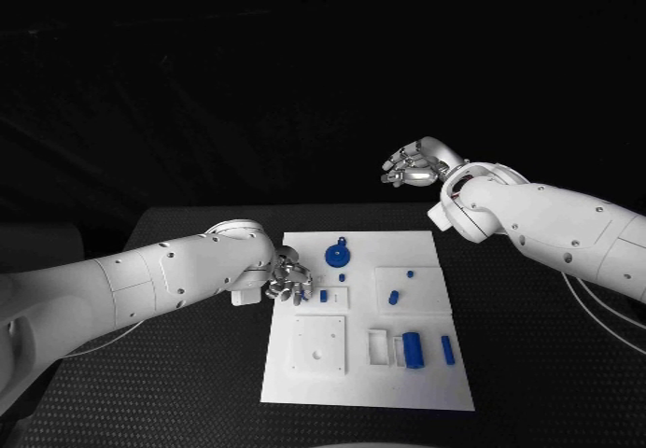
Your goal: Assemble the parts on the task board
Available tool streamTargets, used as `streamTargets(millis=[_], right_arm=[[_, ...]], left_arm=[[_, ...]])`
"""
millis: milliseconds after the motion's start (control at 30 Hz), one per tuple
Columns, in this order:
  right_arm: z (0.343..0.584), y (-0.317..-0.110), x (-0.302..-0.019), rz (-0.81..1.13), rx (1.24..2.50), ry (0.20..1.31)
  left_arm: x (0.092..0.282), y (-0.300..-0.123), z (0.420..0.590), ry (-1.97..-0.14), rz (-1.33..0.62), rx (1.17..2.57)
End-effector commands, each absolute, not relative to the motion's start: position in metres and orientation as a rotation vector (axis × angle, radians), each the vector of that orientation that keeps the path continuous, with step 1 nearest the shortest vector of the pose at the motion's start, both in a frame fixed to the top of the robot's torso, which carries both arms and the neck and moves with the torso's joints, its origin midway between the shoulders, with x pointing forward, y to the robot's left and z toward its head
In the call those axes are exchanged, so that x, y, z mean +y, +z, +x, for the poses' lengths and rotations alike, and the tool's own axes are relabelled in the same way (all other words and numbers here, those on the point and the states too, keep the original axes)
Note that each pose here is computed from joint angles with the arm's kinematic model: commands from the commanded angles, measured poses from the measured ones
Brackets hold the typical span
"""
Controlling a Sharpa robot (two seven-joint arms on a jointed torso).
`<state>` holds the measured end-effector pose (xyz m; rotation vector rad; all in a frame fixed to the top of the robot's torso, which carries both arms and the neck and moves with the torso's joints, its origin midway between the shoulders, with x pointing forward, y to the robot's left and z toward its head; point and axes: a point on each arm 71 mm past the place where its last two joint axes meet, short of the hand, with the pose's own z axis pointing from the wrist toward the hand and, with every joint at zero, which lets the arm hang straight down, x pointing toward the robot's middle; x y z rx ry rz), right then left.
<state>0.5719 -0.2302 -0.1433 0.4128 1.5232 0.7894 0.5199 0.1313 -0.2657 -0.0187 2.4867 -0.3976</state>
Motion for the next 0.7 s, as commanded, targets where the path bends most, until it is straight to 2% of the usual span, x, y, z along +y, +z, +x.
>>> streamTargets(millis=[33,700], right_arm=[[0.5716,-0.1434,-0.2284,0.4,1.53,0.802],[0.5713,-0.1436,-0.227,0.398,1.535,0.805]], left_arm=[[0.1299,-0.2656,0.5197,-0.411,-0.013,2.476],[0.1256,-0.2668,0.5154,-0.429,0.011,2.512]])
